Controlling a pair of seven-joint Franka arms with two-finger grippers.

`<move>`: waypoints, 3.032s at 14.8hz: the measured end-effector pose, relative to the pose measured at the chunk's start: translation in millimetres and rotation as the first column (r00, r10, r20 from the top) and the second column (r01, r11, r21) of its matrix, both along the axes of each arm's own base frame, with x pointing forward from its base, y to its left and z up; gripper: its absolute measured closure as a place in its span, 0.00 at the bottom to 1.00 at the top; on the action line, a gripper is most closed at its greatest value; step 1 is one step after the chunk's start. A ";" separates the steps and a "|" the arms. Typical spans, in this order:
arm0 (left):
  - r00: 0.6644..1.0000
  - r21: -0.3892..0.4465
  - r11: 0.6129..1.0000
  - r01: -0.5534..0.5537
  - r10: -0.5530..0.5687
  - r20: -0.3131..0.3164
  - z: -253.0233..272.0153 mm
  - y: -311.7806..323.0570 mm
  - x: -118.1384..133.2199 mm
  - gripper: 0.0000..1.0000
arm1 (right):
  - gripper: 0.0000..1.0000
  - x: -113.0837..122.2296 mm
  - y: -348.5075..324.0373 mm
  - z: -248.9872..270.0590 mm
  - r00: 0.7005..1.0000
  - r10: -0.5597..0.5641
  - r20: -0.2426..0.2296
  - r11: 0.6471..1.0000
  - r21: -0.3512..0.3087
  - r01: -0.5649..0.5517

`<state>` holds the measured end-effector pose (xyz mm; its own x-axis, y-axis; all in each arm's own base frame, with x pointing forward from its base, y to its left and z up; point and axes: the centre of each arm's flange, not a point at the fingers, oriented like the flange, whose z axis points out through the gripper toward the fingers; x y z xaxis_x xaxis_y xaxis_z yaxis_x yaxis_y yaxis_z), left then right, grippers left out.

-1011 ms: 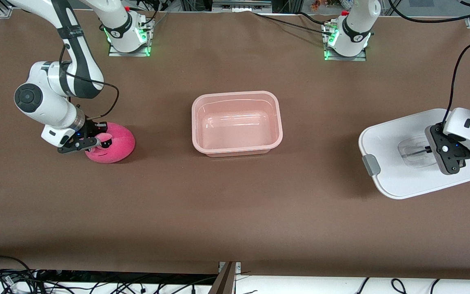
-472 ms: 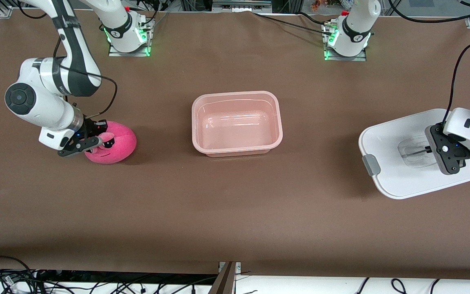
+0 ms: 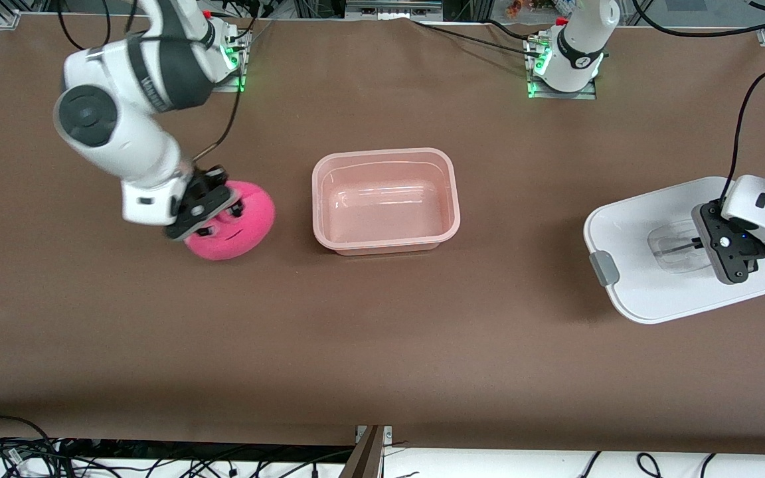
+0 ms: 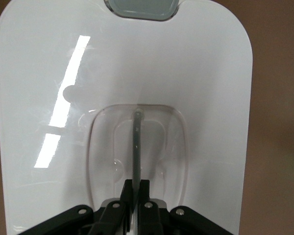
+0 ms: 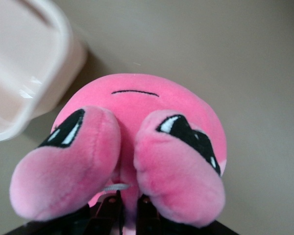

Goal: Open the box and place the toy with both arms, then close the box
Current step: 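Lift the pink toy with the right gripper and carry it over the tub, then lower the toy into the tub and open the right gripper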

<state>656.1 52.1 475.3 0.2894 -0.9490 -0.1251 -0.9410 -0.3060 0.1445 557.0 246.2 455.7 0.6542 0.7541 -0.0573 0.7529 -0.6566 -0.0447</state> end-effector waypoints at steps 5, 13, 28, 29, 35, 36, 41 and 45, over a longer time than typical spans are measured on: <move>1.000 0.000 1.000 0.000 0.000 0.000 0.0 0.0 0.0 0.93 | 0.91 -45.1 110.1 21.1 0.920 0.389 0.042 0.921 0.008 -0.390; 1.000 0.000 1.000 0.000 0.000 0.000 0.0 0.0 0.0 0.93 | 0.91 -100.7 213.8 -30.9 0.781 0.624 -0.014 0.777 -0.095 -0.623; 1.000 0.000 1.000 0.000 0.000 0.000 0.0 0.0 0.0 0.93 | 0.91 -68.2 246.7 -104.9 0.785 0.619 -0.001 0.779 -0.122 -0.615; 1.000 0.000 1.000 0.000 0.000 0.000 0.0 0.0 0.0 0.93 | 0.91 -67.5 249.3 -117.5 0.795 0.606 0.001 0.789 -0.124 -0.602; 1.000 0.000 1.000 0.000 0.000 0.000 -0.1 0.0 0.0 0.93 | 0.70 -78.6 276.9 -177.8 0.779 0.626 0.033 0.773 -0.152 -0.616; 1.000 0.000 1.000 0.000 0.000 0.000 -0.1 0.0 0.0 0.93 | 0.63 -79.8 280.2 -177.2 0.786 0.617 0.049 0.782 -0.149 -0.605; 1.000 0.000 1.000 0.001 -0.001 -0.001 -0.2 0.0 0.0 0.93 | 0.11 -90.0 304.1 -169.0 0.863 0.477 0.166 0.879 -0.099 -0.467; 1.000 0.000 1.000 0.001 -0.001 -0.001 -0.2 0.0 0.0 0.93 | 0.00 -91.7 311.3 -159.1 0.879 0.443 0.179 0.896 -0.059 -0.439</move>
<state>656.1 52.1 475.1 0.2879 -0.9494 -0.1250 -0.9413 -0.3046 0.1453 465.2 557.5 296.6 0.2542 0.9670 0.0166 0.9584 -0.2541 0.1300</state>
